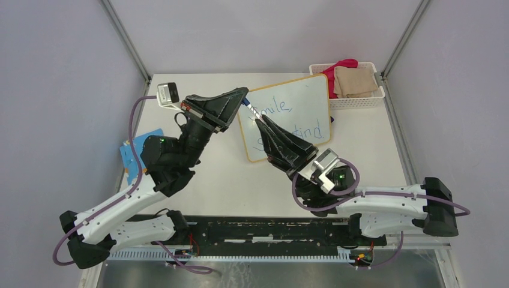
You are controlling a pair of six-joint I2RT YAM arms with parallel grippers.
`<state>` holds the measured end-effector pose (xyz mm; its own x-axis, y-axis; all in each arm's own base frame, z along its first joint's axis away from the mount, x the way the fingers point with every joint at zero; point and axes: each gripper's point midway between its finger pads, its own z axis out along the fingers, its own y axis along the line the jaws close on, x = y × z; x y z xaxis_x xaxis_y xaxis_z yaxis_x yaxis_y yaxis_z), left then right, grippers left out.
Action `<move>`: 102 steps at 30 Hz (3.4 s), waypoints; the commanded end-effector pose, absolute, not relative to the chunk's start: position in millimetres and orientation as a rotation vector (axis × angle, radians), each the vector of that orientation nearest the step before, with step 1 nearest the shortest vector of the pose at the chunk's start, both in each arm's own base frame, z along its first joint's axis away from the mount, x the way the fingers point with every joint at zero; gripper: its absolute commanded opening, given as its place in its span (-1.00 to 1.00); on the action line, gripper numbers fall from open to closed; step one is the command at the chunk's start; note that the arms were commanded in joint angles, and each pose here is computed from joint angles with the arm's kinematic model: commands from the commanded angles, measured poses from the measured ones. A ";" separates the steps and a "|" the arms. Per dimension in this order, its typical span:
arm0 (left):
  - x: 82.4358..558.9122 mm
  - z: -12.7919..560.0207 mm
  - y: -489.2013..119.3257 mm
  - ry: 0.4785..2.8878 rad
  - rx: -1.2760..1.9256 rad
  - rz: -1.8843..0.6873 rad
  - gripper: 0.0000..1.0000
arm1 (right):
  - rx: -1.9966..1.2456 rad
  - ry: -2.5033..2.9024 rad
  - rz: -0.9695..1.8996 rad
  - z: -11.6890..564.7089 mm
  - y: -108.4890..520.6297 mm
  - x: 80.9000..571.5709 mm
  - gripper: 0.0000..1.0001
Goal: Write a sentence on the whiteboard
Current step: Close the whiteboard marker at the center of the board.
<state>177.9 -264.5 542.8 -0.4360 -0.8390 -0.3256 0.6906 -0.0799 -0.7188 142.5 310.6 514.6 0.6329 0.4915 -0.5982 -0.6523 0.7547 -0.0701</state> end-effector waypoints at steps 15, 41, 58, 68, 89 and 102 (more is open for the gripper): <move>141.6 465.4 -327.5 1.367 0.107 -1.741 -0.72 | -0.322 0.578 0.610 537.0 320.8 153.2 -1.00; 153.4 506.6 -263.0 1.204 -0.006 -1.519 0.58 | -0.349 0.586 0.660 524.8 294.0 141.2 -1.00; 149.8 527.4 -270.8 1.130 0.020 -1.572 0.49 | -0.372 0.577 0.795 513.2 287.9 124.9 -1.00; 146.7 528.7 -271.0 1.116 0.039 -1.579 -0.12 | -0.379 0.593 0.792 507.0 288.4 125.9 -1.00; 146.7 512.9 -269.2 1.164 0.080 -1.516 -0.96 | -0.459 0.735 0.737 489.1 293.3 137.7 -0.02; 134.4 462.1 -251.5 1.361 0.394 -1.204 -0.96 | -0.836 1.004 0.722 428.3 286.5 120.1 0.17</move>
